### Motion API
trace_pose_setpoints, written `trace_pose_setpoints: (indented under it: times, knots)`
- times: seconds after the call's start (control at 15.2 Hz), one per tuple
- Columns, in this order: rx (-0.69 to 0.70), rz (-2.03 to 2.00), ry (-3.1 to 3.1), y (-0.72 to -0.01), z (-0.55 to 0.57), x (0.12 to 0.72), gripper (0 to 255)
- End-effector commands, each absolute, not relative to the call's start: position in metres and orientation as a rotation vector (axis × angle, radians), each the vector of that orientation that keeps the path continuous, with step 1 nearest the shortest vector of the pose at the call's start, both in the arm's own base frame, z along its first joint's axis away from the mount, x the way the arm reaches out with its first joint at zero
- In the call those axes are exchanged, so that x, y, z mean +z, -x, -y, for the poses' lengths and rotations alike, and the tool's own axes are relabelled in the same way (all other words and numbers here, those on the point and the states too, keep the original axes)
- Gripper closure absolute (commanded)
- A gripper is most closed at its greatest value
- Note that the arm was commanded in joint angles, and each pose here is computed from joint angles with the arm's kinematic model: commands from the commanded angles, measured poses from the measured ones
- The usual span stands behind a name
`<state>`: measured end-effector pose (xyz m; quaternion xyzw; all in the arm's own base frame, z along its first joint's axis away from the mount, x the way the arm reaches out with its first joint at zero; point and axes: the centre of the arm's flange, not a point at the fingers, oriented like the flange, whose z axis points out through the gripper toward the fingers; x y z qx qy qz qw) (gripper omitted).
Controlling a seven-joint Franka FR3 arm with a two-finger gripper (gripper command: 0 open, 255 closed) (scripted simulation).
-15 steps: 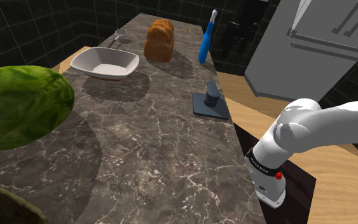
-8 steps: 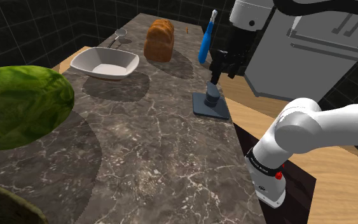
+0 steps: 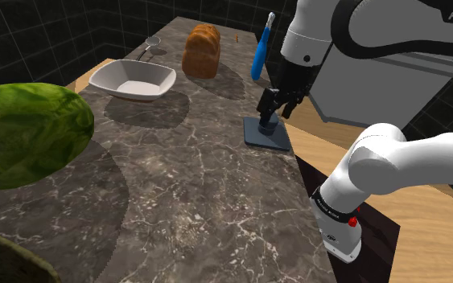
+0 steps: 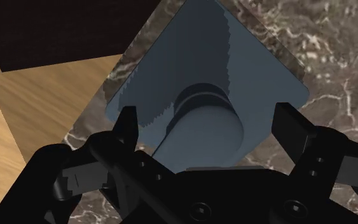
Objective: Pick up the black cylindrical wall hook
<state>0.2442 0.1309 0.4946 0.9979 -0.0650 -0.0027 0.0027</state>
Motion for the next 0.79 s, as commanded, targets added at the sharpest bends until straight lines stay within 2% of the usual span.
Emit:
trace_pose_setpoints:
  times: [0.0,0.13,0.2,0.73]
  knots:
    - [-0.008,0.204,-3.130,-0.2445,-0.1305,0.4809,0]
    - [-0.008,0.204,-3.130,-0.2445,-0.1304,0.4809,0]
    - [-0.008,0.204,-3.130,-0.2446,-0.1304,0.4810,255]
    - [-0.008,0.204,-3.130,-0.2451,-0.1308,0.4810,255]
